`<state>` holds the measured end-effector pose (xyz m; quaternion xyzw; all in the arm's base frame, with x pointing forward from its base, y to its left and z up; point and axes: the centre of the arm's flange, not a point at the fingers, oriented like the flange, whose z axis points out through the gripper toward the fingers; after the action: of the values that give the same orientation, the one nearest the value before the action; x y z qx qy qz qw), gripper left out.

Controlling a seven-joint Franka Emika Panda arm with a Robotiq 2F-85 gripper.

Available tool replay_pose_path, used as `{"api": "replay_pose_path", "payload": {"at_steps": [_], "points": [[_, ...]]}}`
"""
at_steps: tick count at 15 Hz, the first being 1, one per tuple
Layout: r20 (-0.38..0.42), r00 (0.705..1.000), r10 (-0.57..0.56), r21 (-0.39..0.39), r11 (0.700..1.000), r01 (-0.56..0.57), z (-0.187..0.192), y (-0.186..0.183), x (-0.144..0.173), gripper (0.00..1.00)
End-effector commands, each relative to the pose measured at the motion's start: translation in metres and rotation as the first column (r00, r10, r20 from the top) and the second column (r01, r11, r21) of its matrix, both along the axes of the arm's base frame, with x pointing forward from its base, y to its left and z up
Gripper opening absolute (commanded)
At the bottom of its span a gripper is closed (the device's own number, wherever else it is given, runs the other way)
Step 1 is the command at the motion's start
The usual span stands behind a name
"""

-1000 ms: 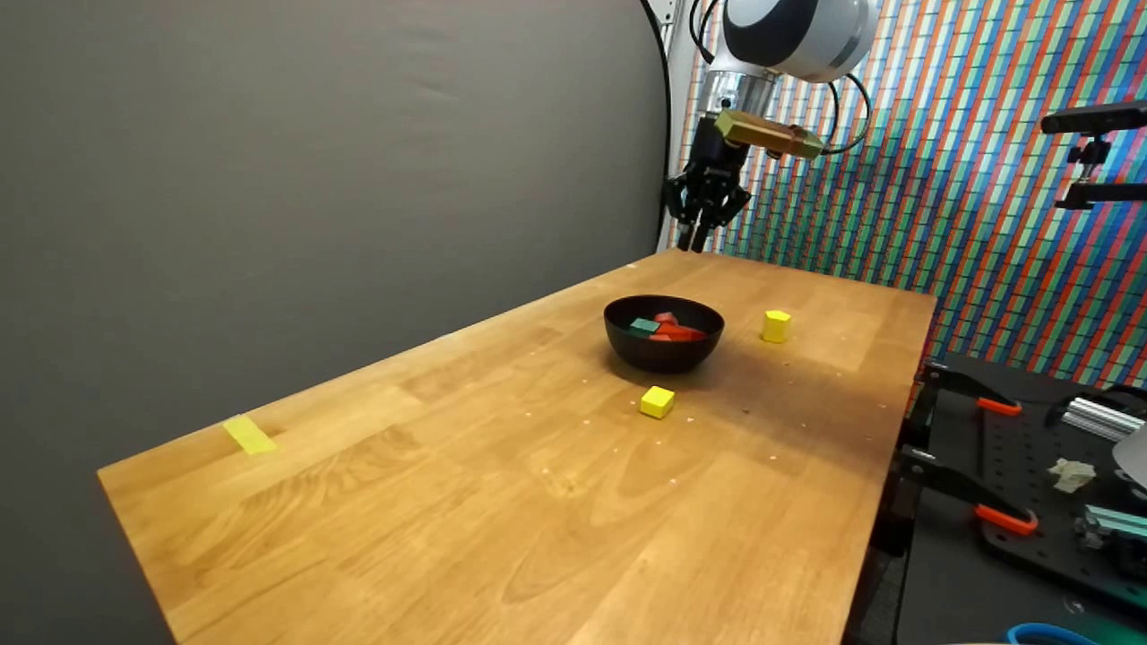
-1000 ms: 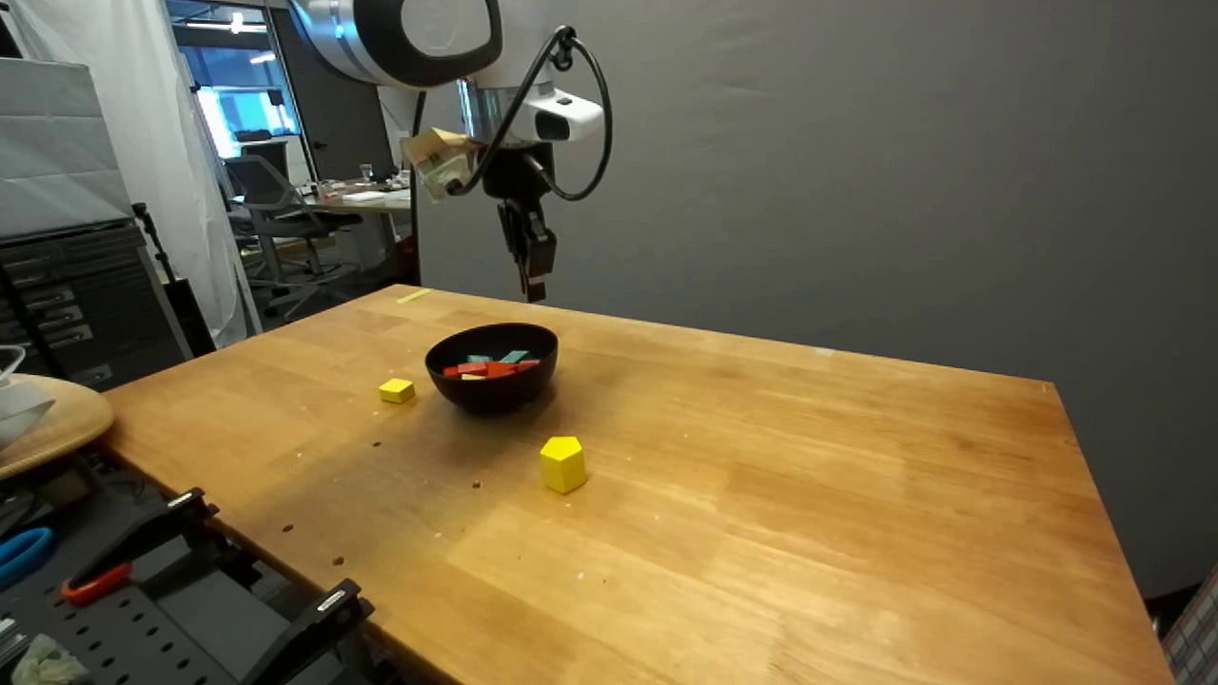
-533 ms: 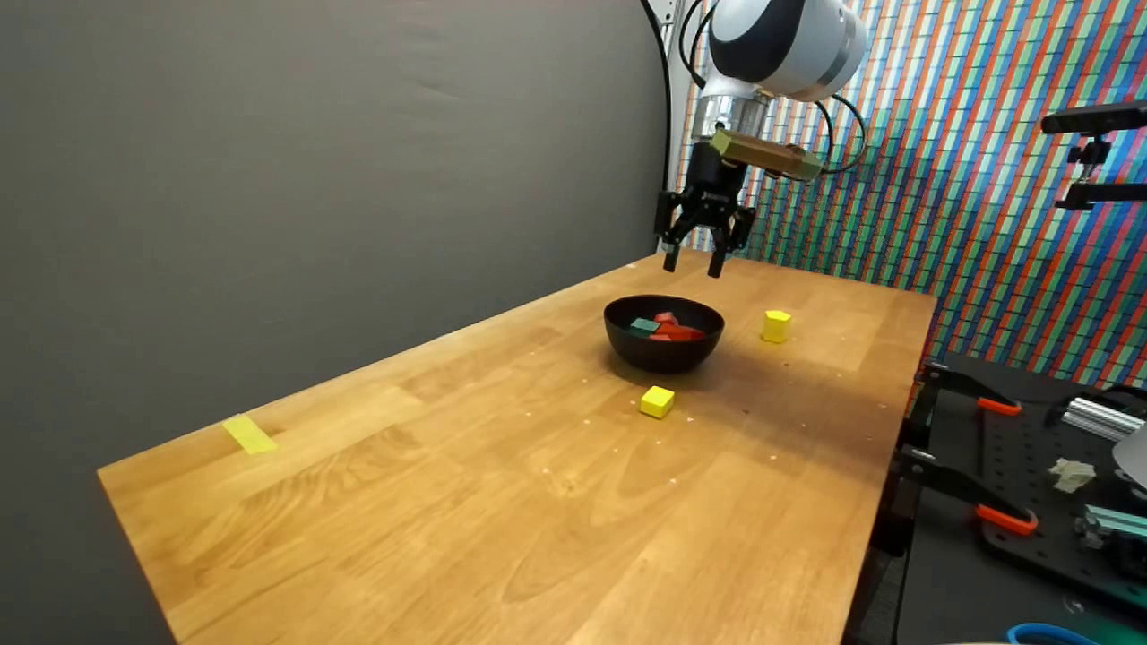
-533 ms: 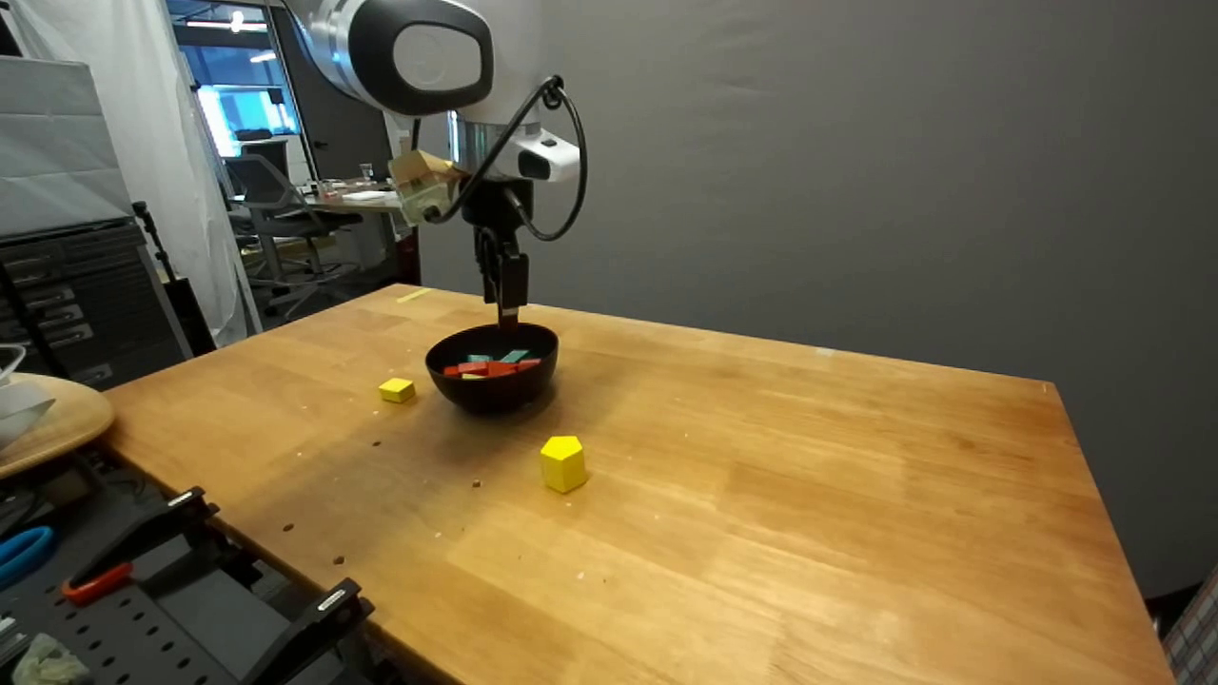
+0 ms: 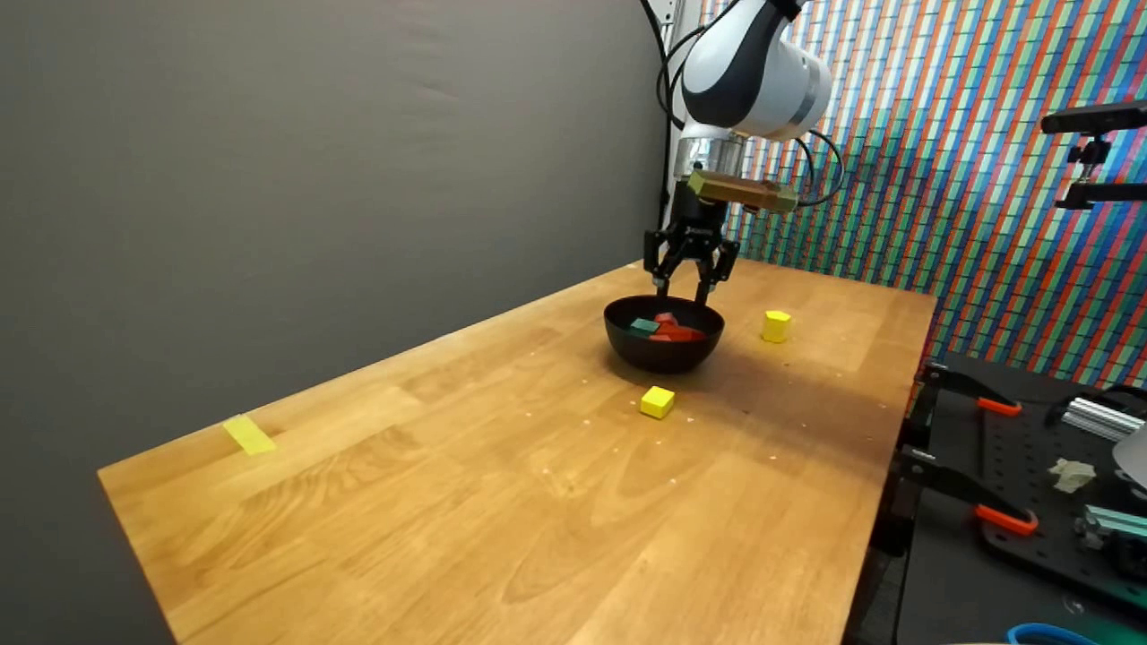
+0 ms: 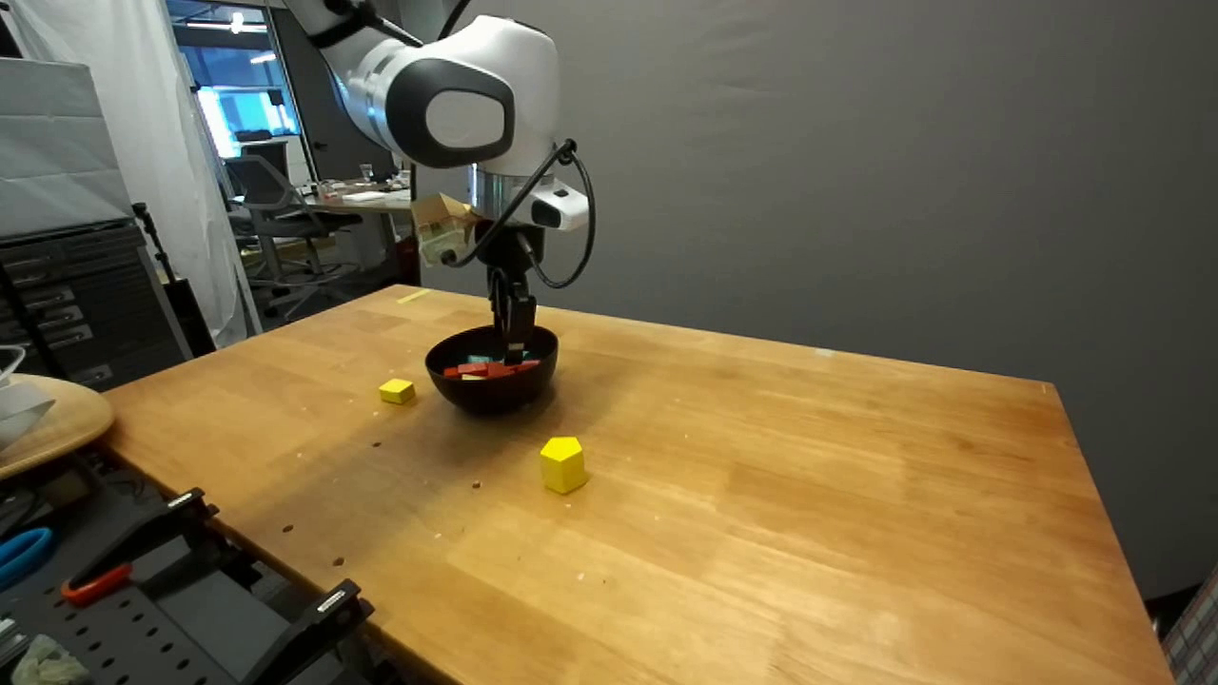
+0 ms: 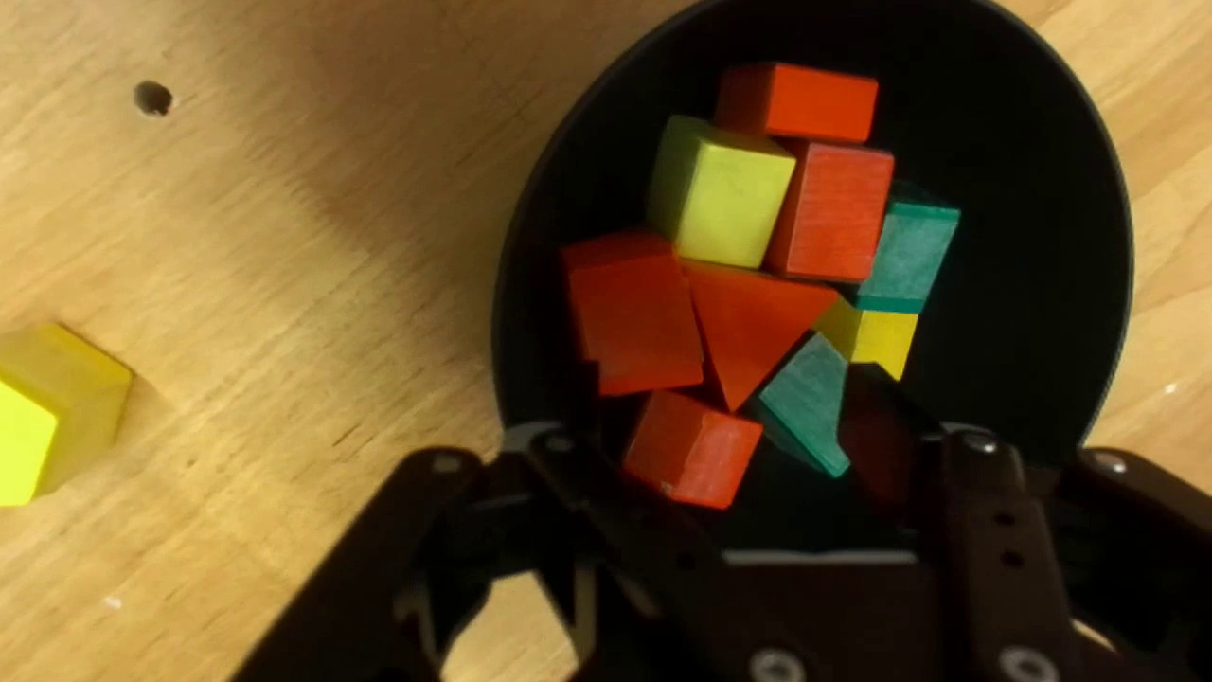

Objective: Remove all the blocks from the black bowl and place them on the table

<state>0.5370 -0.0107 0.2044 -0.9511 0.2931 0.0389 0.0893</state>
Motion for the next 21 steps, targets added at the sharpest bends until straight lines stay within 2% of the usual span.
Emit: {"api": "replay_pose_path", "payload": {"at_steps": [1, 3, 4, 5, 7, 8, 9, 12, 17, 19, 21], "points": [[0.05, 0.996, -0.07, 0.002, 0.998, 0.07, 0.0, 0.001, 0.02, 0.66], [0.07, 0.994, -0.089, -0.021, 0.996, 0.091, -0.004, 0.002, 0.024, 0.78], [0.074, 0.992, -0.1, -0.026, 0.994, 0.102, -0.006, 0.002, 0.025, 0.79], [0.082, 0.99, -0.112, -0.036, 0.993, 0.115, -0.008, 0.002, 0.026, 0.84], [0.09, 0.987, -0.134, -0.042, 0.99, 0.138, -0.012, 0.002, 0.027, 0.79], [0.091, 0.986, -0.142, -0.043, 0.988, 0.147, -0.014, 0.002, 0.028, 0.8], [0.09, 0.985, -0.15, -0.045, 0.987, 0.154, -0.016, 0.003, 0.028, 0.73], [0.073, 0.984, -0.162, -0.056, 0.985, 0.166, -0.025, 0.008, 0.026, 0.68], [0.024, 0.984, -0.178, -0.099, 0.979, 0.18, -0.044, 0.012, 0.016, 0.7], [0.017, 0.984, -0.177, -0.12, 0.977, 0.178, -0.046, 0.014, 0.014, 0.44], [0.026, 0.985, -0.173, -0.13, 0.976, 0.175, -0.043, 0.017, 0.014, 0.27]]}}
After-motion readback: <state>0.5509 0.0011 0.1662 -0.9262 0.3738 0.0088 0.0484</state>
